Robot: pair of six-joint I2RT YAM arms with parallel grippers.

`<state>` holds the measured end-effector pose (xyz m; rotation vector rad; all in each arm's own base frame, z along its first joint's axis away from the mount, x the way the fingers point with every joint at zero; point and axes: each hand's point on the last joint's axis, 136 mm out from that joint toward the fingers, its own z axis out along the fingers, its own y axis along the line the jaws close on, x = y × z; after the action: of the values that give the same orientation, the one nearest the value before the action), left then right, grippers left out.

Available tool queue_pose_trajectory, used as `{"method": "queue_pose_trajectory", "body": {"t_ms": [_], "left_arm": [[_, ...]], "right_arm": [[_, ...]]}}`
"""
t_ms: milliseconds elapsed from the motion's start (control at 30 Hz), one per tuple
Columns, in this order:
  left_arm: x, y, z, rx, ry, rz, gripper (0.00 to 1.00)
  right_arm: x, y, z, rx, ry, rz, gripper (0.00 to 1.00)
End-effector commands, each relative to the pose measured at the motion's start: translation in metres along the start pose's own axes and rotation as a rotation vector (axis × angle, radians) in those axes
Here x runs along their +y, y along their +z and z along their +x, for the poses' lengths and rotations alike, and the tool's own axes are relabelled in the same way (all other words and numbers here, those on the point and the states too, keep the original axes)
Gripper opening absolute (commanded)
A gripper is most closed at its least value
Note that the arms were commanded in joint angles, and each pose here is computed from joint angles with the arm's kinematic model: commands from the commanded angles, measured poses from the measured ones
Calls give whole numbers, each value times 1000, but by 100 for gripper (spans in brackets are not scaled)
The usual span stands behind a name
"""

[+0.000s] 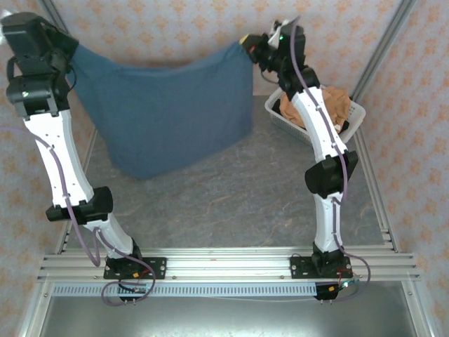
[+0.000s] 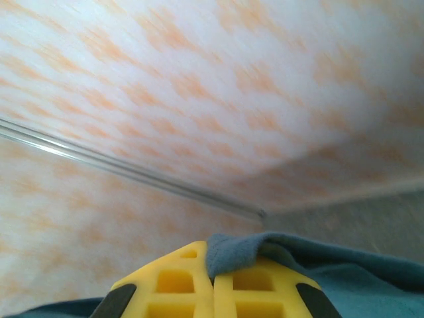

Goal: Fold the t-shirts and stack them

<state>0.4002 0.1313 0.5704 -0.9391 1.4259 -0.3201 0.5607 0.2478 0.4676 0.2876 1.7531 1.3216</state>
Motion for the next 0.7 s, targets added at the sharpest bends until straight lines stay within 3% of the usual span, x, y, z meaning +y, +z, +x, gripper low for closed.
{"method": "queue_pose_trajectory", "body": {"t_ms": [0,133,233,400,567,667], "left_arm": [[-41,-67,-50,-160,-1,153,0],[-32,-97,-49,-159,1,127,0],[15,-93,-8,-40,3,-25,0],[130,-92,119,253,-43,-270,0],[244,-127,262,578,-76,-514,0],[297,-160,327,717,-82,-634,0]], "right_arm": [[47,-28,-55,-155,-18,-112,0],[20,-30,-68,-166,14,-51,0],[-19,-21,-41,-50,42,62,0],[-127,-24,45,199,81,420,0],[-233,-80,129,218,224,681,0],[-280,-114,176,275,289,790,0]]}}
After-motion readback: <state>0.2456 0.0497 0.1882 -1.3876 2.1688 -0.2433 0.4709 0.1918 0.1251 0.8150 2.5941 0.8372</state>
